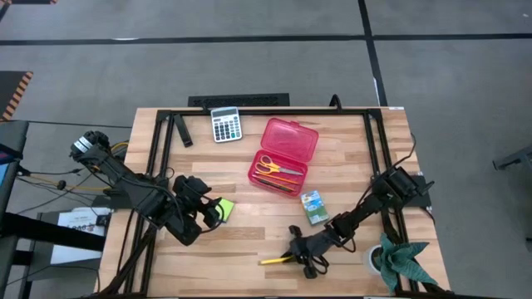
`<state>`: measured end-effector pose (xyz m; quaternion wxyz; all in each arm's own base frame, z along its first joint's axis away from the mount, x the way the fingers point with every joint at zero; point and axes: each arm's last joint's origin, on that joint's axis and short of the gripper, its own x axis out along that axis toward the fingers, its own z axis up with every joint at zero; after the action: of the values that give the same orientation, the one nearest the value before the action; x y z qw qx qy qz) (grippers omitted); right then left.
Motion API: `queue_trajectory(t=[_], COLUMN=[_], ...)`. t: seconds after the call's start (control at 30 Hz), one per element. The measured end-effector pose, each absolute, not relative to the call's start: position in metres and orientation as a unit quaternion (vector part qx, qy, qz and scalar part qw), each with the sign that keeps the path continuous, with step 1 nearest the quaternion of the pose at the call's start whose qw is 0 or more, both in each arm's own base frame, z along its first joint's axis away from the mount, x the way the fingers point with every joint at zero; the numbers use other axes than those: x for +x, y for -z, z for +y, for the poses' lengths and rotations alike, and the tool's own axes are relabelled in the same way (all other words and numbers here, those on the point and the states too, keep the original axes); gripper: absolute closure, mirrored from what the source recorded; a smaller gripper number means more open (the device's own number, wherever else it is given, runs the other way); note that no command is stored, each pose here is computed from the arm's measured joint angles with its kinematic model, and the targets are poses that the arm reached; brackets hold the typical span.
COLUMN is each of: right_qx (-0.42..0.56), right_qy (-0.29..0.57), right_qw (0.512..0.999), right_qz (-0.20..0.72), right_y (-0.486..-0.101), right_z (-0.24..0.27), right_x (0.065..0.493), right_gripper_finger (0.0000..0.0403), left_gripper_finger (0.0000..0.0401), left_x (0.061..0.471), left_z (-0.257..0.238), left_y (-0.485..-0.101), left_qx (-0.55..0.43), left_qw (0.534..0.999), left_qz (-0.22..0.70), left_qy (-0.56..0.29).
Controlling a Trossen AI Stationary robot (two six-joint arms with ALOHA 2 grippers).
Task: Pack school essentials
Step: Put the yellow pen into the supply box
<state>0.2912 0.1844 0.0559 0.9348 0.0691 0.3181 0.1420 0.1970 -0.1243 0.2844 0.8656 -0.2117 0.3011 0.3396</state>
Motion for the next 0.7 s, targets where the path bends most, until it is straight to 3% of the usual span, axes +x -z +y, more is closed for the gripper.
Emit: queue_trajectory(t=[0.3,0.7], right_qx=[0.08,0.039], right_qy=[-0.108,0.008], right_qw=[0.938,0.963], right_qz=[0.319,0.265], right_y=[-0.089,-0.179], right_z=[0.167,0.076], right_x=[0.294,0.301], right_gripper_finger=[0.036,0.0365], left_gripper_finger=[0.0173,0.0173], left_x=[0.197,0.197], left_z=[-0.124,-0.124], left_y=[-0.285,-0.285], left_qx=[-0.211,-0.207], left_qw=[0.866,0.869], left_qz=[0.299,0.289], left_qy=[-0.341,-0.344])
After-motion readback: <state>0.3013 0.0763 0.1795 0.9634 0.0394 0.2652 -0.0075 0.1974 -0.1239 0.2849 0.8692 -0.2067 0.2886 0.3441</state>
